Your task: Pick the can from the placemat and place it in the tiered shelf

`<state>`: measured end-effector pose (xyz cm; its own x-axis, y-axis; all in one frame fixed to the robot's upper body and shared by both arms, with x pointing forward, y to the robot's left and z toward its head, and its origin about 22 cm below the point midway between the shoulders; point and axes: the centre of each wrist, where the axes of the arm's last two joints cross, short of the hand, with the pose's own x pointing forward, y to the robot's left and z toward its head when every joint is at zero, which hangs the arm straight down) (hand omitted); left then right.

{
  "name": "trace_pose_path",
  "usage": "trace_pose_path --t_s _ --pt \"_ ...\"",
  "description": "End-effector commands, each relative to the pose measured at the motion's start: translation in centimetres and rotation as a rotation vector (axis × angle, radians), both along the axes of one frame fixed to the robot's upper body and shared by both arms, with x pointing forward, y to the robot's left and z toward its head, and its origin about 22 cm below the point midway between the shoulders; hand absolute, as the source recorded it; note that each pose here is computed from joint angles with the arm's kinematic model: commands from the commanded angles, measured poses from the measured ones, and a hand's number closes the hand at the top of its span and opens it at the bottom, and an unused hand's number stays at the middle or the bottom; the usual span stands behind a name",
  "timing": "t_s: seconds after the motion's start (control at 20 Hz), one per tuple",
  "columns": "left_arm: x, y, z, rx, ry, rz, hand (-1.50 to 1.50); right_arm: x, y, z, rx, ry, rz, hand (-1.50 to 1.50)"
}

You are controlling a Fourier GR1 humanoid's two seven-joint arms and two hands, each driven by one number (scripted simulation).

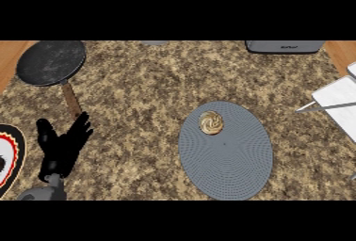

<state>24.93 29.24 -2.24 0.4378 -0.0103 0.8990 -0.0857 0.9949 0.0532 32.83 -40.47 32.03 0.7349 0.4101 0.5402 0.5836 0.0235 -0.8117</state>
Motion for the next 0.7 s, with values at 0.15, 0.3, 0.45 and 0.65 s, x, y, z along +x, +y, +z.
trace_pose_path --t_s 0.15,0.3,0.45,0.65 --pt "0.6 0.5 -1.1 -0.006 0.015 -0.003 0.00 -0.3 0.5 -1.9 0.001 -0.033 0.048 1.50" --pt "-0.6 -1.3 -1.6 -0.015 0.007 -0.017 0.00 0.0 -0.8 -0.8 0.002 -0.014 0.049 1.50" --pt "-0.7 -0.7 0.1 0.001 0.007 0.001 0.00 -0.1 -2.1 -1.8 -0.014 0.080 0.026 1.50" --pt "-0.2 0.1 -0.4 -0.009 -0.004 0.006 0.00 -1.4 -1.2 0.5 0.043 -0.176 -0.027 1.50"
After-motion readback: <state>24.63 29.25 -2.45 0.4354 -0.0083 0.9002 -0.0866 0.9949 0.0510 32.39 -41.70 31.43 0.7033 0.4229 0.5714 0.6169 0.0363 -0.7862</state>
